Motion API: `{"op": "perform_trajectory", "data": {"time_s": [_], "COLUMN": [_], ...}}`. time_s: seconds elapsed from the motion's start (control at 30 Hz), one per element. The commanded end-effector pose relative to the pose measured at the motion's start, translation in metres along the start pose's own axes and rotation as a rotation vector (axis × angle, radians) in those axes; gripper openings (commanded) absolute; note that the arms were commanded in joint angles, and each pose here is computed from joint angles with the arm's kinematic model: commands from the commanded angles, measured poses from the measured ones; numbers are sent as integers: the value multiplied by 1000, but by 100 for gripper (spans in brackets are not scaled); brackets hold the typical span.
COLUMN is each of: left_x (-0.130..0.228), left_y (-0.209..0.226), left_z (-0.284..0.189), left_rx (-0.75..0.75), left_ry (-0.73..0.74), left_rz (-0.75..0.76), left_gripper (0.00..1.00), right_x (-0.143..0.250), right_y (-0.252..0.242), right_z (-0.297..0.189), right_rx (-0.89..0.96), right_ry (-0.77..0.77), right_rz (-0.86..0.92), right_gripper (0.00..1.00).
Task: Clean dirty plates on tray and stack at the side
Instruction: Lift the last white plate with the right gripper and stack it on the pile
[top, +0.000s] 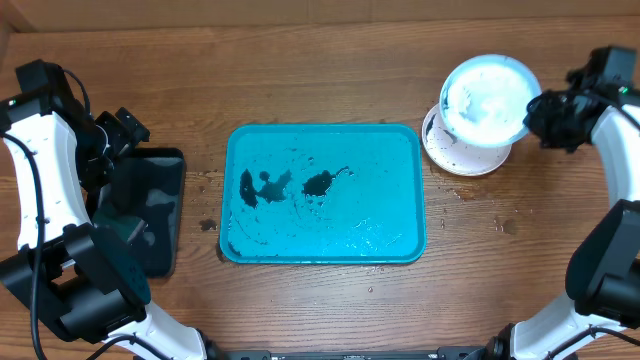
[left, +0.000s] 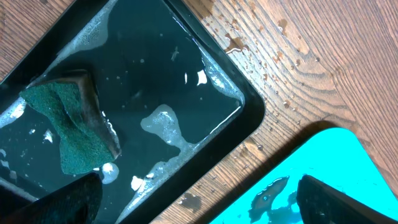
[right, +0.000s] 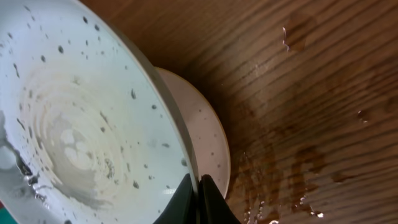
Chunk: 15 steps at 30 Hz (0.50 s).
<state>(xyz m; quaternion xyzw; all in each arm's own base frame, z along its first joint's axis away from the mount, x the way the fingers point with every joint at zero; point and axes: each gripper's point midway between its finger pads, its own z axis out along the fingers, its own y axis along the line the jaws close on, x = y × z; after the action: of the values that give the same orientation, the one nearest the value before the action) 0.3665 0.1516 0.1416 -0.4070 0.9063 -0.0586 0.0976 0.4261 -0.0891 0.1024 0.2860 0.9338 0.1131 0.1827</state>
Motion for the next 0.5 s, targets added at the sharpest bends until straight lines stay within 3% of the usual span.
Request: {"op": "perform_trajectory", "data": {"time_s": [0.0, 0.1, 0.17, 0.37, 0.47], "left_x": [-3, -3, -3, -3, -3], "left_y": [-4, -4, -4, -4, -4], "left_z": [-4, -4, -4, -4, -4], "left_rx": [16, 15, 16, 16, 15], "left_ry": [-11, -10, -10, -10, -11], "left_rz": [13, 13, 13, 13, 13], "left_gripper": [100, 100, 100, 100, 100], "right_x": [14, 23, 27, 45, 61], "right_y": [-11, -10, -8, 8, 25], "right_z": [19, 28, 29, 31, 30], "right_rx": [25, 6, 7, -9, -55], "right_ry": [14, 29, 40, 99, 158], "right_rz": [91, 95, 90, 56, 38], "right_gripper": [4, 4, 16, 17, 29]}}
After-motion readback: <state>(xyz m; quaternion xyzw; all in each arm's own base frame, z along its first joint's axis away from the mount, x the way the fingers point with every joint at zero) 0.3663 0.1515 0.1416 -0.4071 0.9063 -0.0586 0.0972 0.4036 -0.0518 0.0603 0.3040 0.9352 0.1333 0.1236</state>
